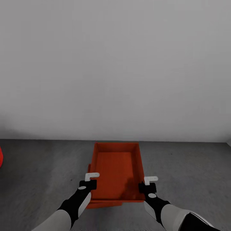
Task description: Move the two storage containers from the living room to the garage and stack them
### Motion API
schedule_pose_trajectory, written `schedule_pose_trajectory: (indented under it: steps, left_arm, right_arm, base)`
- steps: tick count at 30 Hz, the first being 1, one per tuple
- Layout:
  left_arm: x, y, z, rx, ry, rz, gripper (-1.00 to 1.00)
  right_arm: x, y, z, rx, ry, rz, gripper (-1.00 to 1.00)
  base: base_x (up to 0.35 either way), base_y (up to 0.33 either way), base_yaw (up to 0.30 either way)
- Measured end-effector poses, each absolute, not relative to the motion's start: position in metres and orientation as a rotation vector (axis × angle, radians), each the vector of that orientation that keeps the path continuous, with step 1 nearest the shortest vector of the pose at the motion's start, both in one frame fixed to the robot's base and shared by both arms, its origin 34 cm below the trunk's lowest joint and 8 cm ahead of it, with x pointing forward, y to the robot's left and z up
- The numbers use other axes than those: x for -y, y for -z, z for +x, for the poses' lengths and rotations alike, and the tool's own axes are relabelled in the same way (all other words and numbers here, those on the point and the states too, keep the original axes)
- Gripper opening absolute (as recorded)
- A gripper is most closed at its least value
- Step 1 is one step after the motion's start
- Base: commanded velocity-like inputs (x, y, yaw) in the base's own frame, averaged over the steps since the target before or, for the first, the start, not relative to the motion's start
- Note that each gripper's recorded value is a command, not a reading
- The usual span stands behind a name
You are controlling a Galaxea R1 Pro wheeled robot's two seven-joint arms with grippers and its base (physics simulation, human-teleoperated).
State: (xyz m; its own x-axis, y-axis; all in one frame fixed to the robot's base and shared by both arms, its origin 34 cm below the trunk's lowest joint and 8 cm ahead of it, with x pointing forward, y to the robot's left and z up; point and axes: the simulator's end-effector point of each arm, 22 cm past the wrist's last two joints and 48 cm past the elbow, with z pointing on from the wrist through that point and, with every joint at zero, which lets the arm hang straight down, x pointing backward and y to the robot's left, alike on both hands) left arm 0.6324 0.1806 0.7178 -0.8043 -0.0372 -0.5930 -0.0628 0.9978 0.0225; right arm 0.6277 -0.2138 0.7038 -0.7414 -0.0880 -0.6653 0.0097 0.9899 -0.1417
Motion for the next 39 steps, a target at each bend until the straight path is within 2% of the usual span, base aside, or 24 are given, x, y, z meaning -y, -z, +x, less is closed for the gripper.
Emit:
schedule_pose_trajectory:
  steps: [39]
  left_arm:
    - [-0.180,-0.687,0.615,-2.566,-0.058,-0.066,-1.00]
  right_arm:
    - [0.214,-0.673,0.609,-2.460,0.173,-0.058,-1.00]
  base:
    - [0.000,0.000,0.000]
